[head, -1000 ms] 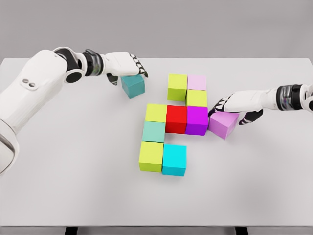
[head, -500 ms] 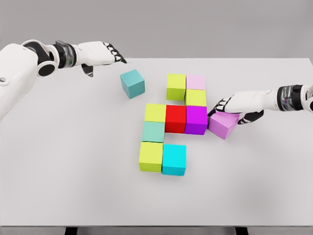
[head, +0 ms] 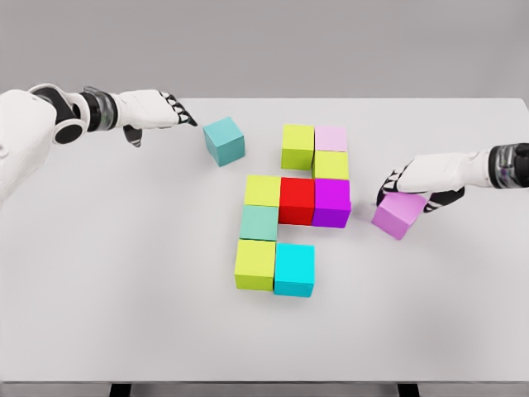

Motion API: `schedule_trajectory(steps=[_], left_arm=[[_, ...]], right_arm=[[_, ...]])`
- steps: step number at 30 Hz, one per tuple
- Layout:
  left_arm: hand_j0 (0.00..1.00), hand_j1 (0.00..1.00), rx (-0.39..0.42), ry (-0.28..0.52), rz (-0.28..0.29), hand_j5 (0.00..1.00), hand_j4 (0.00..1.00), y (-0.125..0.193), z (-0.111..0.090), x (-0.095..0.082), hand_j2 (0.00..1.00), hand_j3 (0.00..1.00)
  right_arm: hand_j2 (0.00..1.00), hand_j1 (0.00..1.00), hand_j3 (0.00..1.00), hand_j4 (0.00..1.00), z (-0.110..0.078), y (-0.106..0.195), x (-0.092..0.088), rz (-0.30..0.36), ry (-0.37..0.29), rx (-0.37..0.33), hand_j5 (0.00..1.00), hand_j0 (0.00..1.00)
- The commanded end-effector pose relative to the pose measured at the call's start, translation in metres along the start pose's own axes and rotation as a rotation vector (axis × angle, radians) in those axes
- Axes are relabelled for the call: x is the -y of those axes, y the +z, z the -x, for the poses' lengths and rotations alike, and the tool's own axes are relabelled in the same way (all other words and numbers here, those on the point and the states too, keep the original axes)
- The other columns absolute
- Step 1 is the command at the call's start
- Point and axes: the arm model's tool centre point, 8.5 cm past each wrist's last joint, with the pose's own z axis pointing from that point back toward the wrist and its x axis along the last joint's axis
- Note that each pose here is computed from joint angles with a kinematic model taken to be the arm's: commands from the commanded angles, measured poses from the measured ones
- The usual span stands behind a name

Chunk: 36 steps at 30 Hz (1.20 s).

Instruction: Assemble the squares on the desktop into the number 2

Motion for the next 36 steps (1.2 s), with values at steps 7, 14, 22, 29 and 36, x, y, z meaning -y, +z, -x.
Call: schedule_trajectory(steps=[7, 14, 22, 29, 36], left_arm=[[1.0, 1.0, 0.011, -0.006, 0.019, 1.0, 1.0, -0.003, -0.005, 0.006, 1.0, 1.0], [1.0, 1.0, 0.022, -0.007, 0.016, 1.0, 1.0, -0.008, -0.01, 0.004, 1.0, 1.0], [1.0, 1.0, 0.03, 0.003, 0.017, 1.0, 1.0, -0.018, -0.017, -0.001, 1.0, 1.0], [1.0, 1.0, 0.027, 0.016, 0.023, 1.0, 1.0, -0.024, -0.019, -0.001, 1.0, 1.0], [1.0, 1.0, 0.005, 0.023, 0.017, 1.0, 1.0, -0.014, -0.007, -0.002, 1.0, 1.0]], right_arm=[[0.56, 0.56, 0.56, 0.56, -0.018, 0.026, -0.001, -0.017, 0.071, 0.013, 0.56, 0.56], [0.56, 0.56, 0.56, 0.56, -0.052, 0.027, 0.004, -0.014, 0.144, 0.087, 0.56, 0.56], [0.56, 0.56, 0.56, 0.56, -0.085, 0.017, 0.011, 0.001, 0.206, 0.176, 0.56, 0.56], [0.57, 0.57, 0.57, 0.57, -0.092, 0.011, 0.015, 0.011, 0.216, 0.2, 0.57, 0.57], [0.59, 0.59, 0.59, 0.59, -0.1, 0.007, 0.019, 0.023, 0.229, 0.224, 0.59, 0.59]])
